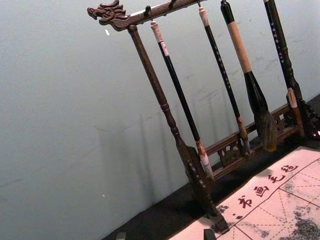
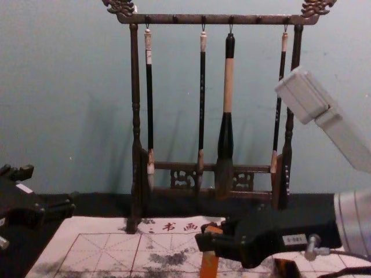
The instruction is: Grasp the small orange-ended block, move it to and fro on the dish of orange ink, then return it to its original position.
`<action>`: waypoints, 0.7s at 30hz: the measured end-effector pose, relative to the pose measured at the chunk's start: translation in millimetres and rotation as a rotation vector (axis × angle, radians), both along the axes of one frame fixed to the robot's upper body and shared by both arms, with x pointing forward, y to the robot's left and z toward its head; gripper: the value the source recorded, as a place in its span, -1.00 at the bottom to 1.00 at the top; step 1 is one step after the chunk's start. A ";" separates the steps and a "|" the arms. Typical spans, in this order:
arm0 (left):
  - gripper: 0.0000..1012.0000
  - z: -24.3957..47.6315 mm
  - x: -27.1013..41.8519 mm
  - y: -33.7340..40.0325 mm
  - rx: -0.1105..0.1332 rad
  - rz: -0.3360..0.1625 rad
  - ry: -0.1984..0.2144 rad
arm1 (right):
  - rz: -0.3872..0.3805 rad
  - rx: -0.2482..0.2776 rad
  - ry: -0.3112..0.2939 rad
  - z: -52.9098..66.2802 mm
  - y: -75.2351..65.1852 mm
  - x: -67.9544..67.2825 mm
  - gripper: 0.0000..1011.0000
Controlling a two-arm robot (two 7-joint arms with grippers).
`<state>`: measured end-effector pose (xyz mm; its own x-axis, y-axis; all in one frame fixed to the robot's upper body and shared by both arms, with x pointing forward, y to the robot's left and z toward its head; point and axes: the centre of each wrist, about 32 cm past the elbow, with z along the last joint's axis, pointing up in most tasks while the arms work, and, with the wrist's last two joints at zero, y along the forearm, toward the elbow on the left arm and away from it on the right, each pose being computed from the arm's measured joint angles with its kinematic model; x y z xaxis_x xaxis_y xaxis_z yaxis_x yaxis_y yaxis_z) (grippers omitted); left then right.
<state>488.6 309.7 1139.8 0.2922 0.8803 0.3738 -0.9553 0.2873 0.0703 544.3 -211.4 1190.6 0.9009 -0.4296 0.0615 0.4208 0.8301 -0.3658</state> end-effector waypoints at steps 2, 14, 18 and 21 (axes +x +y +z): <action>0.98 0.0 0.0 0.0 0.000 0.000 0.000 | 0.000 -0.002 0.003 -0.8 0.2 0.7 -0.75; 0.98 0.0 0.0 0.0 0.000 0.000 0.000 | 0.001 -0.017 0.014 -4.5 2.7 6.6 -0.75; 0.98 0.0 0.0 0.0 0.000 0.000 0.000 | -0.004 -0.022 0.025 -5.3 6.0 9.1 -0.75; 0.98 0.0 0.0 0.0 0.000 0.000 0.000 | -0.008 -0.023 0.033 -5.3 7.7 10.3 -0.75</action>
<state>488.6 309.7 1139.8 0.2923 0.8803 0.3737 -0.9552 0.2873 0.0703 554.7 -203.7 1185.3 0.8993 -0.4353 0.0417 0.4145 0.8180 -0.3988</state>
